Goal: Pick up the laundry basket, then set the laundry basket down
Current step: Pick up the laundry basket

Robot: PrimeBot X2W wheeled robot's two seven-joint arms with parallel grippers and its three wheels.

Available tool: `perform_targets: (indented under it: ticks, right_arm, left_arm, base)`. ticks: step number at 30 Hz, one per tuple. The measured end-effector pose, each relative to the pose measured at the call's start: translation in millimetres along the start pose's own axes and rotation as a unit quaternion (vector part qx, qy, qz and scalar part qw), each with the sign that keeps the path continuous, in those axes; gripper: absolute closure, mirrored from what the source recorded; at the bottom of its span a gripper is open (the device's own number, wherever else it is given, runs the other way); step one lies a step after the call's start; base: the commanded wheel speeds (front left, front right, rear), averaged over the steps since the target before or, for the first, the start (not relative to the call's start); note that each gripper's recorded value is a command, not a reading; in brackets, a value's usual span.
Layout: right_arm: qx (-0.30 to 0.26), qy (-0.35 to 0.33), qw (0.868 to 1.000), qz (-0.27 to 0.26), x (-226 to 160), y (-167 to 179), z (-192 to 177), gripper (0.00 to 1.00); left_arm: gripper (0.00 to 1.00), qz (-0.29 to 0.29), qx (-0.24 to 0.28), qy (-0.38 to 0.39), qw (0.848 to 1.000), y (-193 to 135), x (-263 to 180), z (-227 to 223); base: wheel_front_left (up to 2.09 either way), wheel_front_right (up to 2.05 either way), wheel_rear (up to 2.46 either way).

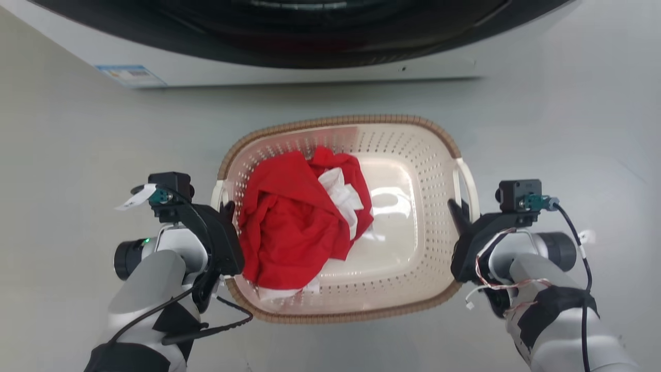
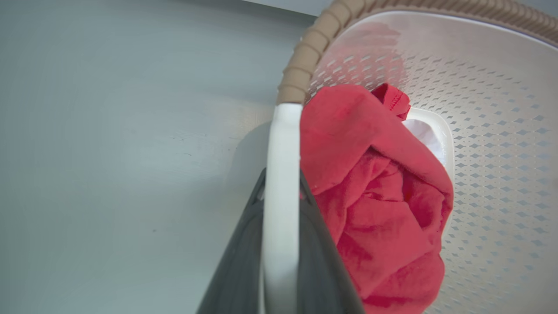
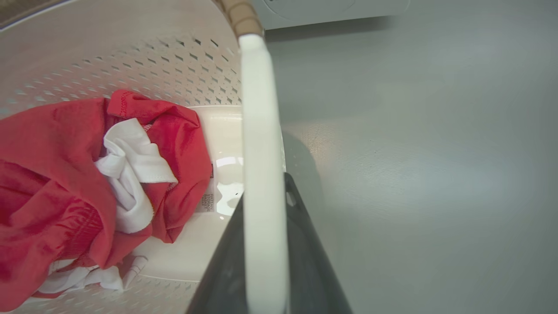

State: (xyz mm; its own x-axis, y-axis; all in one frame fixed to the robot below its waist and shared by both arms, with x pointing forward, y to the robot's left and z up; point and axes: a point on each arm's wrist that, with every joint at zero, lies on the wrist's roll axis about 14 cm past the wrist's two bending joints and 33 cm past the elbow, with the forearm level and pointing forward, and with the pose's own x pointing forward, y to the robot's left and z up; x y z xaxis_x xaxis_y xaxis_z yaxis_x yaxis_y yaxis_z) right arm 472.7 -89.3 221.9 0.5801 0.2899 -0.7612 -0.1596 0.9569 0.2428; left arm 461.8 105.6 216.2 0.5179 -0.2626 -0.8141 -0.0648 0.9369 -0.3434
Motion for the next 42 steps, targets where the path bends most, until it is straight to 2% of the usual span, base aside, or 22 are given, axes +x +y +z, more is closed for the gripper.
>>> perform_targets:
  ticks: [24, 42]
  right_arm:
    - [0.019, 0.008, 1.0, 0.014, -94, 31, 1, 1.0]
    - [0.035, 0.042, 0.998, 0.013, -148, 43, -39, 1.0]
  left_arm:
    - [1.0, -0.011, -0.004, -0.012, 1.0, -25, -93, -2]
    - [1.0, -0.019, -0.018, -0.001, 1.0, -31, -143, -44]
  base:
    - [0.0, 0.0, 0.0]
    - [0.0, 0.0, 0.0]
